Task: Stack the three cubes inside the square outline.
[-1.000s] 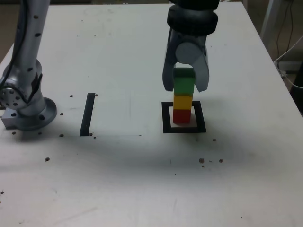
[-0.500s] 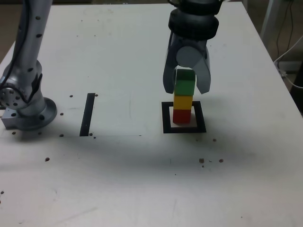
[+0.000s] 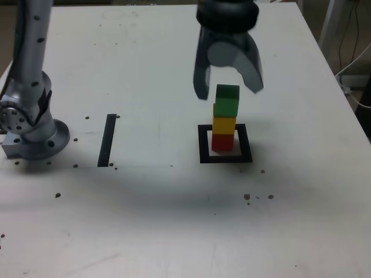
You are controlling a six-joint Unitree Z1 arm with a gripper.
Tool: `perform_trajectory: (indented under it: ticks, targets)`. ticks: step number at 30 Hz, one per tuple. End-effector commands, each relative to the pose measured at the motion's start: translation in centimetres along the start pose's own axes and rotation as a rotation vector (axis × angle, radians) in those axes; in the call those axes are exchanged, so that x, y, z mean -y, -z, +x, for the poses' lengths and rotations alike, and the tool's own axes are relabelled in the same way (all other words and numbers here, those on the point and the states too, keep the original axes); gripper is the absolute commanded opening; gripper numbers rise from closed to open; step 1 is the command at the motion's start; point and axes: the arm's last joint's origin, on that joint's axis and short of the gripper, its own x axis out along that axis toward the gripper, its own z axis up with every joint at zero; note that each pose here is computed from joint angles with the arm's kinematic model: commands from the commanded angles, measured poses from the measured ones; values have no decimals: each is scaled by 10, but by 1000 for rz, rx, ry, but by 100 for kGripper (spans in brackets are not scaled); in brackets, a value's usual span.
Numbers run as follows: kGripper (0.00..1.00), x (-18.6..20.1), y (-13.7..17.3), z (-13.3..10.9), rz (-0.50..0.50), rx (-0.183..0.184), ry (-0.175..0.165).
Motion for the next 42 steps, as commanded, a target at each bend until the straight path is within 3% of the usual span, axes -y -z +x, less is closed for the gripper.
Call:
perform_trajectory:
  ticks: [1, 5, 9, 19, 25, 42]
  targets:
    - [100, -1, 11, -8, -11, 15, -13]
    - [100, -1, 34, -20, -29, 34, -38]
    - [100, -3, 56, -22, -46, 27, -45]
    - [100, -11, 112, 13, -98, -98, -44]
    - [100, -5, 138, 35, -115, -126, -25]
    - [100, 6, 176, 90, -152, -129, 51]
